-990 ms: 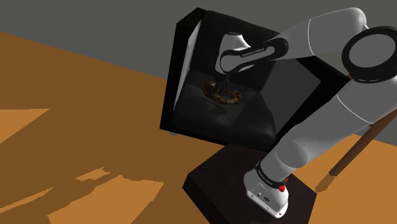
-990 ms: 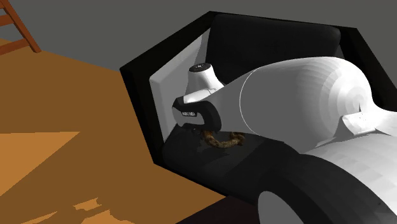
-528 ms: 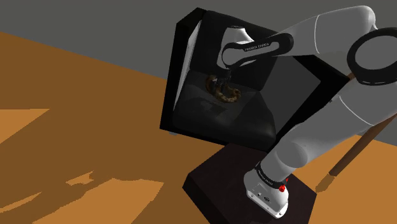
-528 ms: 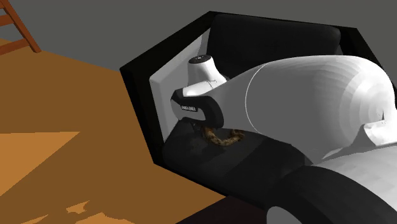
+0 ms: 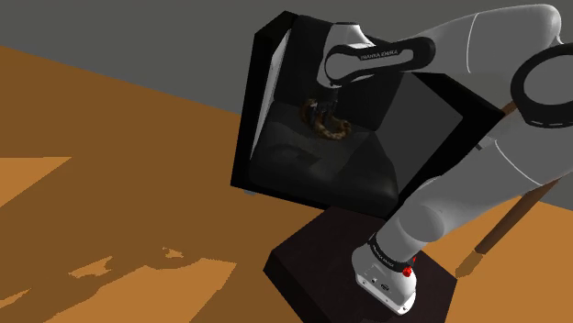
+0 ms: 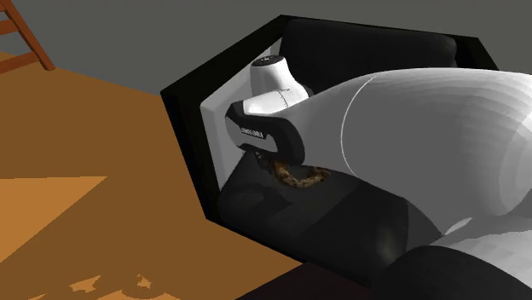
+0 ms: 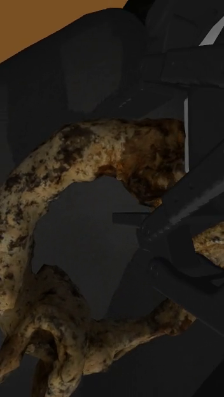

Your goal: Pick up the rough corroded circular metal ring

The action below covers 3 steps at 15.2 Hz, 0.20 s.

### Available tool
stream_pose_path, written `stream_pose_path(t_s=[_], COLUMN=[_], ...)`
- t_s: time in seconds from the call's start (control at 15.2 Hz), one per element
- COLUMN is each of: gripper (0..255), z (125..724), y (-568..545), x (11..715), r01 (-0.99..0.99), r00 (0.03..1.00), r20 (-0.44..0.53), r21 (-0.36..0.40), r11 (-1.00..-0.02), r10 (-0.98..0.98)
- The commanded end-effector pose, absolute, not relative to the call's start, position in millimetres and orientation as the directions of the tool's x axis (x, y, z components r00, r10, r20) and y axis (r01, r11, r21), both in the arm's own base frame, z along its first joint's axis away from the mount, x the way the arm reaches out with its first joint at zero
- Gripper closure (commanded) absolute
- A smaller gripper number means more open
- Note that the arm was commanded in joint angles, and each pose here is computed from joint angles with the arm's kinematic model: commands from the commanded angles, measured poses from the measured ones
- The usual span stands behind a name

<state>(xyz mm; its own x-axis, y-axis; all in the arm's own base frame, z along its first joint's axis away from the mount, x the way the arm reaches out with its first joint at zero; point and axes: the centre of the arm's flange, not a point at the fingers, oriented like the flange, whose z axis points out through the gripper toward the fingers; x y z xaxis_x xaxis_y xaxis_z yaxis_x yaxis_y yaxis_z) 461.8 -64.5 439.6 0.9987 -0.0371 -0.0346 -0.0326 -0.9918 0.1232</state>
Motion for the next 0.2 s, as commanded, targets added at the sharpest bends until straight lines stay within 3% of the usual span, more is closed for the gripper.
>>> stream_pose_path(t_s=[0.0,0.13], gripper=[255,255], z=[451.1,451.9], y=[-65.1,-65.1], x=[461.2,461.2], r01=[-0.033,-0.033], r00=[0.999,0.999], r20=[-0.034,-0.034], r21=[0.123,0.123], r11=[-0.992,-0.992], r10=[-0.037,-0.037])
